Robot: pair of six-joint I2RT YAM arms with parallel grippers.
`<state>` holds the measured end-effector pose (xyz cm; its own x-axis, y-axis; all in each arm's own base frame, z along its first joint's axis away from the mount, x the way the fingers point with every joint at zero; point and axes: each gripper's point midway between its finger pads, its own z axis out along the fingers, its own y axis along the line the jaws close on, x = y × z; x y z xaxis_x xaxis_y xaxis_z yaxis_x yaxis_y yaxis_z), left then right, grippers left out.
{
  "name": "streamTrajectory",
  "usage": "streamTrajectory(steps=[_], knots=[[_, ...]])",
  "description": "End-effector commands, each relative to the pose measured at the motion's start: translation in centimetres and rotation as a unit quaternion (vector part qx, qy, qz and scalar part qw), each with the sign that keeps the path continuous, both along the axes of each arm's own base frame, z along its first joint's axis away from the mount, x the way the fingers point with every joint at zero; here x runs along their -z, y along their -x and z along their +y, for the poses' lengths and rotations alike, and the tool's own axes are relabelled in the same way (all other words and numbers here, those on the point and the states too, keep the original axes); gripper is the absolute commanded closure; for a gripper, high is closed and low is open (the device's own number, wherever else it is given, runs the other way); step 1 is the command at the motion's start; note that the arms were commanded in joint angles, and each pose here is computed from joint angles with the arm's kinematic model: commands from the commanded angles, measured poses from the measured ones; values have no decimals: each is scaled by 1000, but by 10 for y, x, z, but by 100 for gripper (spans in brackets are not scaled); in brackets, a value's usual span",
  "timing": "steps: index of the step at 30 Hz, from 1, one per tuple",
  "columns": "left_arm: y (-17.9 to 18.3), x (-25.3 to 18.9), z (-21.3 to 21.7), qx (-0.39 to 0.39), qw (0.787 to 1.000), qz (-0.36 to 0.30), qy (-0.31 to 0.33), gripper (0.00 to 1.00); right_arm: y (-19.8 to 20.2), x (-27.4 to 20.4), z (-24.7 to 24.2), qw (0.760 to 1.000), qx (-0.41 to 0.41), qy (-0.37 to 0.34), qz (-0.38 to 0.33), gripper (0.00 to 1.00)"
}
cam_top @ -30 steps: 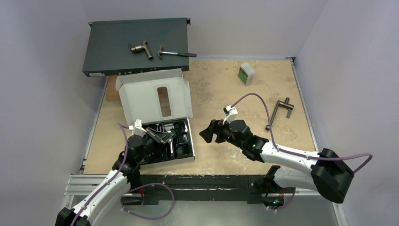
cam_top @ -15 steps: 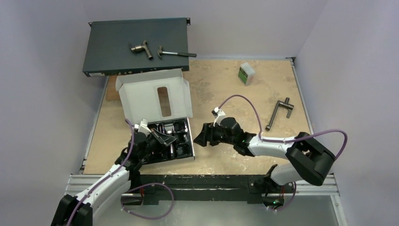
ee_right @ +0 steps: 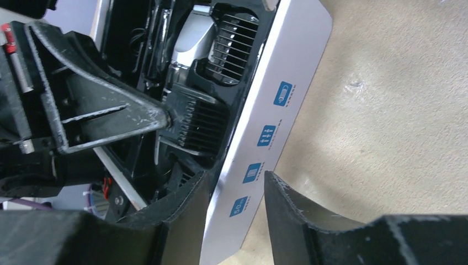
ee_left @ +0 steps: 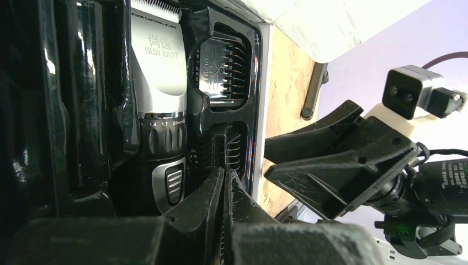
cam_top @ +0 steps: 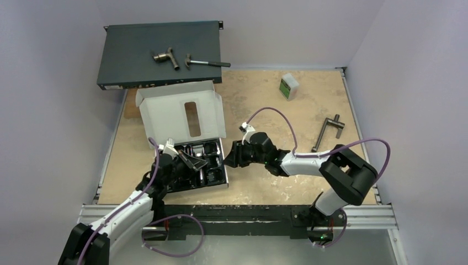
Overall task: Sort the hair-cutting tools
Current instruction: Place the haircut tool in the storage box.
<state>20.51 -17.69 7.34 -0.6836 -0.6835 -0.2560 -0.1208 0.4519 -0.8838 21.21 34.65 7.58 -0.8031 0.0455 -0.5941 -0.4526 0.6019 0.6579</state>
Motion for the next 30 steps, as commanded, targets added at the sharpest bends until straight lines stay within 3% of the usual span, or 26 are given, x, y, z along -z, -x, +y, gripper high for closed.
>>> streamTrajectory(steps=[1, 8, 15, 24, 26, 30], knots=[[-7, -19, -4, 12, 999, -38, 1, 100, -8, -9, 12, 1000, -15, -7, -14, 62], [-9, -14, -5, 17, 999, -29, -15, 100, -8, 6, 10, 1000, -20, 23, -3, 76], [-13, -5, -9, 34, 999, -13, -34, 100, -11, 15, -6, 998, 8, 62, -2, 100], [-18, 2, -23, 67, 996, 8, -56, 99, -6, 18, -22, 997, 19, 77, -5, 100], [-18, 1, -25, 70, 995, 12, -65, 89, -5, 19, -22, 997, 19, 77, -3, 100], [-16, 1, -20, 64, 994, 20, -91, 58, -5, 17, -20, 997, 16, 74, -3, 100]])
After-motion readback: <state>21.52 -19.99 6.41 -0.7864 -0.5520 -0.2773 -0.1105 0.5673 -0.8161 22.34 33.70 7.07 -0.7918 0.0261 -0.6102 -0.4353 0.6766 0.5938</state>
